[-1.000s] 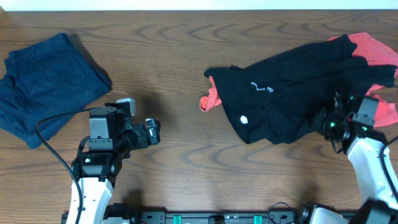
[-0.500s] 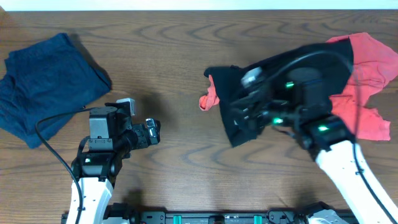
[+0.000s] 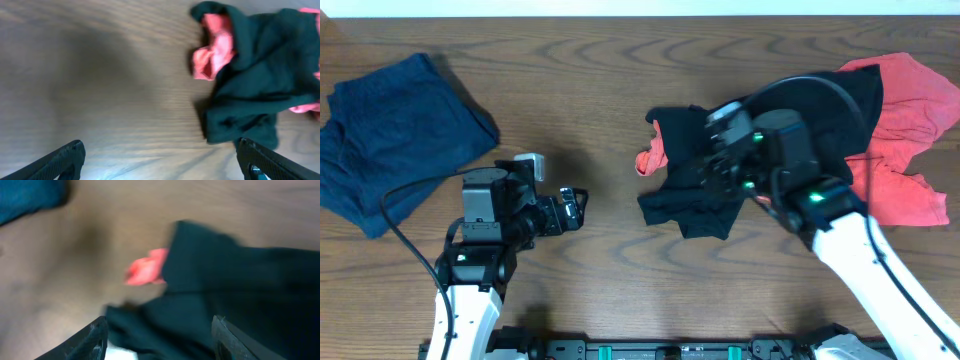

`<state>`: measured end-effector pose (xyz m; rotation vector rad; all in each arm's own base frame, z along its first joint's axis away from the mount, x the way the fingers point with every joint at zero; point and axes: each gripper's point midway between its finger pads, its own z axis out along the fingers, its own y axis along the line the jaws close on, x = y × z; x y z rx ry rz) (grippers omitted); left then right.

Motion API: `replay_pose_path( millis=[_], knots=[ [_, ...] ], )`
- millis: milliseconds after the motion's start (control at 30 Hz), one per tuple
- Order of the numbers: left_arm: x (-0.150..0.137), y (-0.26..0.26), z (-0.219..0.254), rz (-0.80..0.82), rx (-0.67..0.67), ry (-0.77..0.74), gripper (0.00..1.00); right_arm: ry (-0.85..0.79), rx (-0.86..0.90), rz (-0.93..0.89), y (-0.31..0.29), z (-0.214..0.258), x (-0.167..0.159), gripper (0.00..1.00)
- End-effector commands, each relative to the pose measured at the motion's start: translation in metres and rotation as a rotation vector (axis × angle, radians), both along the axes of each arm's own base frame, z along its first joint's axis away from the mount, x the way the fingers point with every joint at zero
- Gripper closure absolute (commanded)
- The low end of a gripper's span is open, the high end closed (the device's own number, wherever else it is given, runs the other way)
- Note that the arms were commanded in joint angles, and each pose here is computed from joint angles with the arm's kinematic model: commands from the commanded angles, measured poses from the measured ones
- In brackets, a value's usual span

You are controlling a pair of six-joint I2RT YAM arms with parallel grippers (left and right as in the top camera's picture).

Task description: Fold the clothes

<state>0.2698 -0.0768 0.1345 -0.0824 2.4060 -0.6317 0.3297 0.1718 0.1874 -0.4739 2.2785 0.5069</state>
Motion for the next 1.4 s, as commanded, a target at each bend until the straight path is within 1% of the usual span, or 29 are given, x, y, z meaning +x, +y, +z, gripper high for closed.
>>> replay_pose_path(
  millis=[0,67,133,200,333,433,500,800,833,867,900,967,1067,1133,1167,1233,1300,1367],
  knots=[
    [-0.001,-0.025,0.014,-0.088,-0.056,-0.031,0.02,-0.040,-0.021,-0.363,-0.073,0.023,0.019,0.34],
    [-0.002,-0.038,0.014,-0.136,-0.057,-0.036,0.02,-0.003,-0.030,-0.486,-0.105,0.018,0.017,0.31],
    [-0.004,-0.053,0.009,-0.186,-0.059,-0.025,0.02,0.049,-0.041,-0.562,-0.129,0.009,0.012,0.31],
    [-0.005,-0.067,0.000,-0.207,-0.079,0.021,0.02,0.109,-0.062,-0.626,-0.152,-0.002,0.004,0.31],
    [-0.010,-0.092,-0.031,-0.223,-0.110,0.161,0.02,0.199,-0.088,-0.730,-0.187,-0.017,-0.012,0.28],
    [-0.011,-0.112,-0.058,-0.238,-0.120,0.251,0.02,0.235,-0.094,-0.777,-0.202,-0.022,-0.020,0.27],
    [-0.010,-0.123,-0.071,-0.254,-0.122,0.275,0.02,0.260,-0.097,-0.805,-0.210,-0.025,-0.026,0.27],
    [-0.002,-0.173,-0.109,-0.372,-0.130,0.234,0.02,0.312,-0.106,-0.847,-0.222,-0.032,-0.038,0.26],
    [-0.003,-0.177,-0.112,-0.378,-0.133,0.233,0.00,0.312,-0.105,-0.847,-0.222,-0.032,-0.038,0.26],
    [-0.004,-0.180,-0.114,-0.387,-0.134,0.232,0.13,0.313,-0.106,-0.847,-0.222,-0.032,-0.038,0.26],
    [-0.004,-0.182,-0.115,-0.392,-0.134,0.229,0.31,0.315,-0.107,-0.847,-0.222,-0.032,-0.038,0.26],
    [-0.003,-0.182,-0.113,-0.391,-0.137,0.224,0.94,0.322,-0.112,-0.849,-0.222,-0.033,-0.040,0.26],
    [0.001,-0.180,-0.096,-0.395,-0.175,0.197,0.94,0.338,-0.140,-0.867,-0.227,-0.037,-0.044,0.28],
    [0.008,-0.176,-0.071,-0.394,-0.219,0.146,0.94,0.358,-0.149,-0.867,-0.227,-0.042,-0.045,0.32],
    [0.014,-0.169,-0.052,-0.377,-0.237,0.104,0.94,0.369,-0.152,-0.867,-0.228,-0.045,-0.045,0.35],
    [0.024,-0.152,-0.020,-0.332,-0.257,0.026,0.94,0.395,-0.163,-0.861,-0.228,-0.052,-0.044,0.44],
    [0.035,-0.125,0.016,-0.260,-0.273,-0.074,0.94,0.428,-0.174,-0.856,-0.228,-0.062,-0.043,0.56],
    [0.047,-0.084,0.049,-0.131,-0.254,-0.179,0.94,0.455,-0.181,-0.853,-0.229,-0.072,-0.039,0.76]
  ],
)
